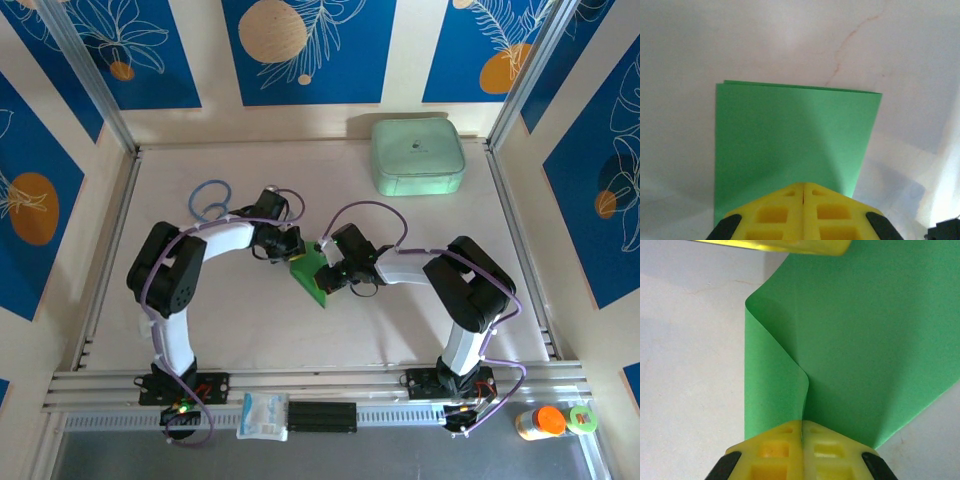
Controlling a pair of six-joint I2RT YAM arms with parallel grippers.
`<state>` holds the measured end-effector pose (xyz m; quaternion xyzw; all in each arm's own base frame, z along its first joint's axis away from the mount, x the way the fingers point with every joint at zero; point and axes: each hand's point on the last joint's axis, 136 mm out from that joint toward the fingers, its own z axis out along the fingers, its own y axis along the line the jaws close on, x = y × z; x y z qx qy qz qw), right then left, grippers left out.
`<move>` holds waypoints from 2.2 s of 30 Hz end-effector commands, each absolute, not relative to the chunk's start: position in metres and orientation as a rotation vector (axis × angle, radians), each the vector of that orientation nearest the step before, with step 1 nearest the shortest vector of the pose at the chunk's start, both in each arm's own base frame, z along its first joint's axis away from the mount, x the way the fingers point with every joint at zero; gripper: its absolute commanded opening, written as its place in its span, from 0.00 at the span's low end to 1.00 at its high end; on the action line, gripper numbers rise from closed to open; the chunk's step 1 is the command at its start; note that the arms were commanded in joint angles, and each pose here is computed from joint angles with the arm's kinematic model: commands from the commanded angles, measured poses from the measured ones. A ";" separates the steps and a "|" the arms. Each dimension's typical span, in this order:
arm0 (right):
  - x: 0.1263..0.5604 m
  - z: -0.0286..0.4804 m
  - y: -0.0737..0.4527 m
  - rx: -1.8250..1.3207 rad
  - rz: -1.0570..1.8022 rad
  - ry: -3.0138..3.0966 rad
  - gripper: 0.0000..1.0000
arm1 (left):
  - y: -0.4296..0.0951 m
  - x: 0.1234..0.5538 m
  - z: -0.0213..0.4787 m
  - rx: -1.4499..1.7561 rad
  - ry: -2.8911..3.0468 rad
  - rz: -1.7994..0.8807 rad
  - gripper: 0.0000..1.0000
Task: Fold a paper plane with a square sheet of paper (pick it up from the middle)
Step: Third fold the triangle at the center of the table.
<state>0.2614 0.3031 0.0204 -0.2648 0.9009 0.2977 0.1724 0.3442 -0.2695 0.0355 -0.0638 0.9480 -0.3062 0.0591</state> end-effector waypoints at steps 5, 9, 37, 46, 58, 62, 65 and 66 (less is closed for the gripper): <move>0.256 0.034 0.312 -0.785 0.945 2.526 0.00 | -0.259 0.334 0.009 -0.222 2.953 -0.859 0.02; 0.256 0.031 0.312 -0.779 0.944 2.538 0.00 | -0.259 0.332 0.005 -0.216 2.967 -0.855 0.01; 0.261 0.019 0.307 -0.768 0.858 2.588 0.00 | -0.259 0.328 -0.006 -0.188 3.005 -0.842 0.00; 0.260 0.012 0.305 -0.769 0.840 2.617 0.00 | -0.264 0.333 0.004 -0.174 2.980 -0.870 0.00; 0.259 0.002 0.299 -0.744 0.790 2.669 0.00 | -0.264 0.346 0.076 -0.227 2.783 -0.941 0.10; 0.260 0.002 0.299 -0.738 0.786 2.677 0.00 | -0.266 0.328 0.079 -0.284 2.750 -1.008 0.17; 0.261 0.002 0.299 -0.739 0.784 2.680 0.00 | -0.269 0.313 0.079 -0.320 2.742 -1.049 0.18; 0.261 0.002 0.299 -0.739 0.783 2.681 0.00 | -0.269 0.307 0.077 -0.338 2.744 -1.050 0.19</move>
